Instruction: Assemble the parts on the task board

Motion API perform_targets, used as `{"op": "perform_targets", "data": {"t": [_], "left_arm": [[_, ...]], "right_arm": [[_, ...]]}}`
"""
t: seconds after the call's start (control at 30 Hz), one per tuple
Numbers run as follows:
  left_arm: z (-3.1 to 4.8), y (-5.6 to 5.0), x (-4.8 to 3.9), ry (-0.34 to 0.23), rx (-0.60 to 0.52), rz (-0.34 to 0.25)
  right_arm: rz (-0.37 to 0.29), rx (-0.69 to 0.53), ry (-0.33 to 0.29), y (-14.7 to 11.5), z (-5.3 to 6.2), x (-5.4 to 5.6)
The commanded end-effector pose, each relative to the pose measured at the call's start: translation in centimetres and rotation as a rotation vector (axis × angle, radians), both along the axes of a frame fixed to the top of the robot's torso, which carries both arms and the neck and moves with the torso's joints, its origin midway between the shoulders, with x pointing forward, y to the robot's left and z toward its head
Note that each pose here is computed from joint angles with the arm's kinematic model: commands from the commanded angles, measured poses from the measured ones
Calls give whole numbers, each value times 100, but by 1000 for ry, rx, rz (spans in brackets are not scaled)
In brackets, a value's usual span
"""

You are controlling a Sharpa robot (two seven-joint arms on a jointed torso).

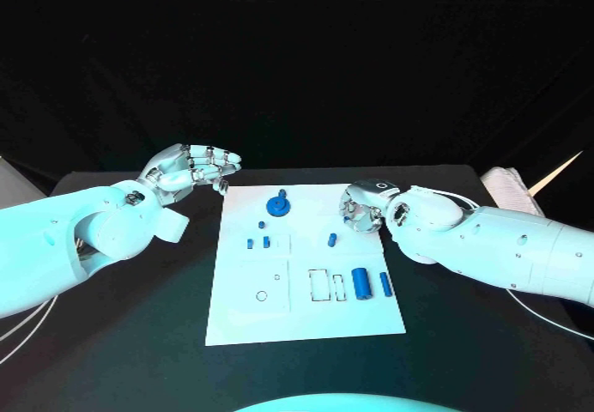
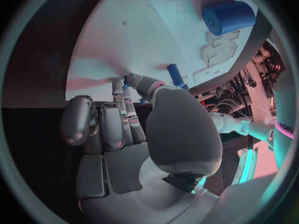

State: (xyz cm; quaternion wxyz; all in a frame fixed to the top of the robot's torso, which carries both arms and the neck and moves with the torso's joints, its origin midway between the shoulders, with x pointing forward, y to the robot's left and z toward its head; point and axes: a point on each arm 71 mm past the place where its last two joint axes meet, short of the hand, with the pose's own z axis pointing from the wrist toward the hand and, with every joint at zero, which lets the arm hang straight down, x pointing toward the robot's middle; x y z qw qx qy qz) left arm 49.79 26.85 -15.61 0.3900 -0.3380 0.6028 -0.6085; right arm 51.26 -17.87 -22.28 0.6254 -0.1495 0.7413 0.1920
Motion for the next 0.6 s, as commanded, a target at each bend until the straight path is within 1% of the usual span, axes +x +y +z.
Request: {"op": "perform_targets", "data": {"t": [0.03,0.37,0.47,0.6], "left_arm": [[13,-21,-9,-1,-17,-15],[11,-16,-14,5,-14,-16],[11,-17,-16,5,-14,-16],[12,-17,-19,5,-14,-16]], "right_arm": [[12,-12,45,54,-111,-49],[10,-29,77,100,-181,-84],[6,-37,74,112,-198,-97],[-10,-35,54,115,-197,-105]]}}
